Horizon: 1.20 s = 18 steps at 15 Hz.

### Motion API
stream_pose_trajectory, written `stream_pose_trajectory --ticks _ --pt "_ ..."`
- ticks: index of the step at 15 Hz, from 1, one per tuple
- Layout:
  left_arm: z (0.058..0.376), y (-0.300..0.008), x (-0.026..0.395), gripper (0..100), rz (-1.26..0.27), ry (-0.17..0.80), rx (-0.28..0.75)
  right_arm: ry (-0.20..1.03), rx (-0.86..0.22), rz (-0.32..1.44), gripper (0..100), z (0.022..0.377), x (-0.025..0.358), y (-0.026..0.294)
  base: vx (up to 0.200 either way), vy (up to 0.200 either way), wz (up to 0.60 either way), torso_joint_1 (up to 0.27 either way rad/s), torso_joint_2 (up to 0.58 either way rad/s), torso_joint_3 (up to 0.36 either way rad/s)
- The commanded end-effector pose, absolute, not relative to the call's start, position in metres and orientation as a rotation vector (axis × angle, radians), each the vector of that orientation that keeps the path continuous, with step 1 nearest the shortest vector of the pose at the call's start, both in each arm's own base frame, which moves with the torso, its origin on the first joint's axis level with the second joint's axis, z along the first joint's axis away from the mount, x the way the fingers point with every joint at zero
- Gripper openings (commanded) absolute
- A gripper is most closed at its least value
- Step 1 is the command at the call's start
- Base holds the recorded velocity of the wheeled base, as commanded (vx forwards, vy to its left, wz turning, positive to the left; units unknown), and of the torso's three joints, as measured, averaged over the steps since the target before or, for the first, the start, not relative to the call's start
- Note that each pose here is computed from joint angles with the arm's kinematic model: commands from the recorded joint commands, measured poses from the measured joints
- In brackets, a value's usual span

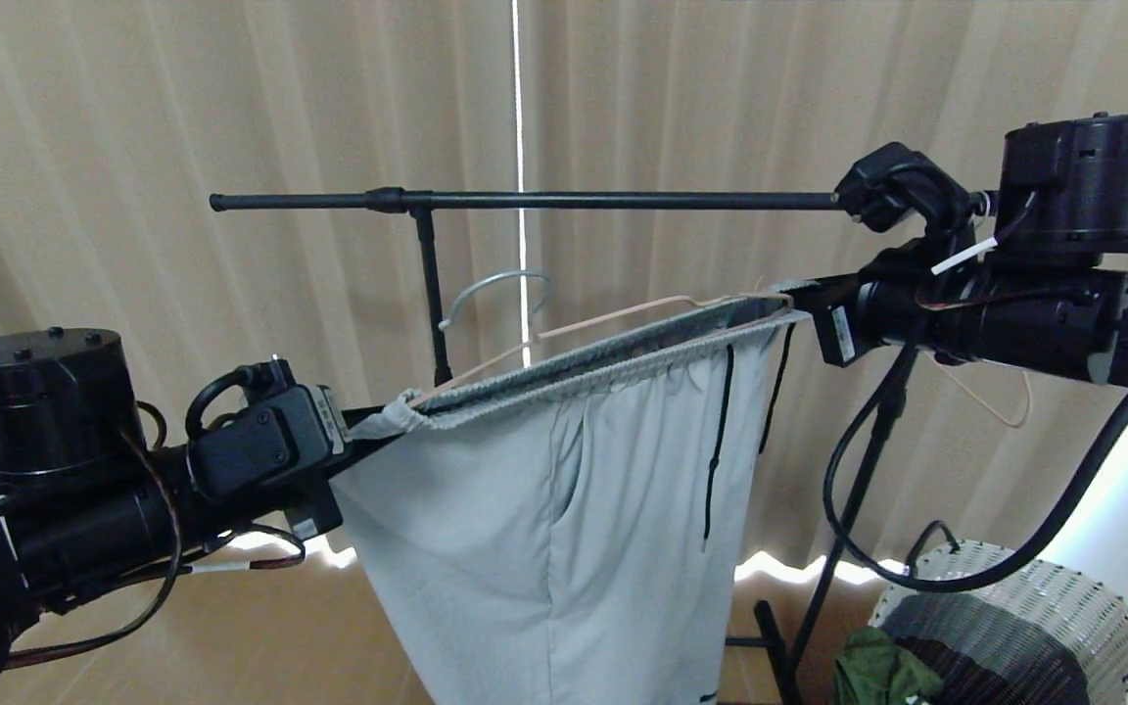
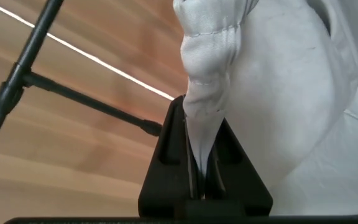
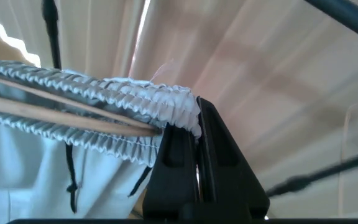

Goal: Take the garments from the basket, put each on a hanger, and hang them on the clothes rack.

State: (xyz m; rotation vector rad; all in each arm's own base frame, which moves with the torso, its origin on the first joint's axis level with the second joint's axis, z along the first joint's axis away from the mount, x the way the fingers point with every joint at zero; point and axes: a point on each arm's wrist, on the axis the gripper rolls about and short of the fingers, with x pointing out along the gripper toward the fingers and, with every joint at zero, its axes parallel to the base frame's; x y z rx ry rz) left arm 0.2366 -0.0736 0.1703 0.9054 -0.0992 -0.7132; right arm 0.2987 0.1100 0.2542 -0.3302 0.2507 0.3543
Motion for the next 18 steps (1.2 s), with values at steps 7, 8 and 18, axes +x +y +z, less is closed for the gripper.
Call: stream_pose_trajectory --ticks 7,8,18 --pt "0.154 -0.082 0.239 0 -0.737 0.046 0.923 0.266 -0.408 0.352 0 0.277 0.306 0.134 0.000 0.000 0.00 0.000 0.00 0.000" --pt "0.151 -0.080 0.238 0 -0.740 0.070 0.920 0.279 -0.407 0.342 0 0.274 0.305 0.130 0.000 0.000 0.00 0.000 0.00 0.000" --pt "0.142 -0.064 0.241 0 -0.722 0.190 0.901 0.260 -0.388 0.339 0 0.257 0.297 0.120 0.000 0.000 0.00 0.000 0.00 0.000"
